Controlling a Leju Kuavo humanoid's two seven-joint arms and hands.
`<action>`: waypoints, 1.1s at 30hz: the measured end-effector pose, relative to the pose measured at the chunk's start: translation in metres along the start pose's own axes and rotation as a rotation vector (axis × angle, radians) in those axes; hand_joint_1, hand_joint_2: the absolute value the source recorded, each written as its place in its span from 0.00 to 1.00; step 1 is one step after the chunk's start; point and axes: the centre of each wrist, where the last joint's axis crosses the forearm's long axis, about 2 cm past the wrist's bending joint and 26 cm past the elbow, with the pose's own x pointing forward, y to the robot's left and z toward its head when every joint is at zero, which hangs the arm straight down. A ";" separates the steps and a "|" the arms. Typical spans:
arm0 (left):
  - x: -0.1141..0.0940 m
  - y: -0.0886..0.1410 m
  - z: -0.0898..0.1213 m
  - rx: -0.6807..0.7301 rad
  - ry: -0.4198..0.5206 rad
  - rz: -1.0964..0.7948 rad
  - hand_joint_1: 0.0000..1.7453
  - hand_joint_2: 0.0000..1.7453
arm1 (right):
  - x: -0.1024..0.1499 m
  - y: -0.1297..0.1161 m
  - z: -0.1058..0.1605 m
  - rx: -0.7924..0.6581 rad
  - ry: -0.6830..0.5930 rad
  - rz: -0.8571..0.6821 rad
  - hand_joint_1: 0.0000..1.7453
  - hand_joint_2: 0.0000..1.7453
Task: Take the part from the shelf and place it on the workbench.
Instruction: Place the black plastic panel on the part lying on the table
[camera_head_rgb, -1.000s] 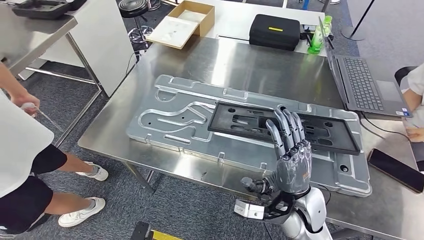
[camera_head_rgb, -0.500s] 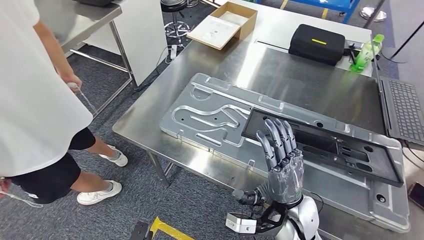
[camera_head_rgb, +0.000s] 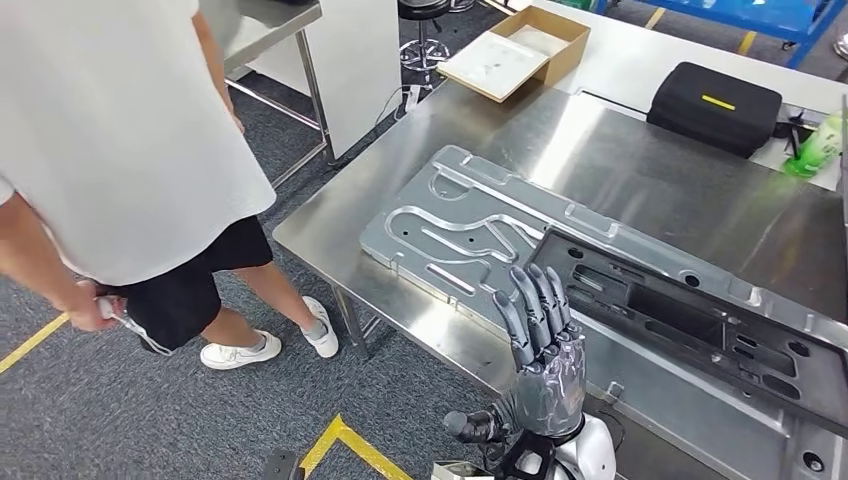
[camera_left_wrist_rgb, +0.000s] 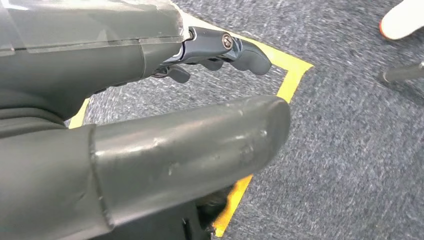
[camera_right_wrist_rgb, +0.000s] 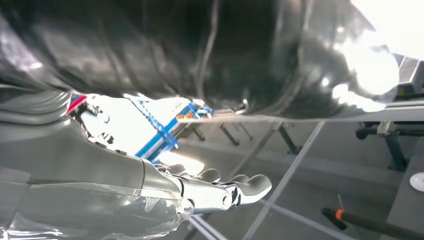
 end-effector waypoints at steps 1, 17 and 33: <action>0.000 0.000 0.000 0.000 0.000 -0.001 0.00 0.00 | 0.001 0.000 0.001 -0.001 0.007 -0.004 0.00 0.00; -0.005 0.005 0.002 0.023 0.015 -0.009 0.00 0.00 | 0.007 0.000 0.011 -0.004 0.068 -0.042 0.00 0.00; -0.027 0.012 0.015 0.153 0.132 0.087 0.00 0.00 | 0.017 0.010 0.007 -0.015 0.073 -0.106 0.00 0.00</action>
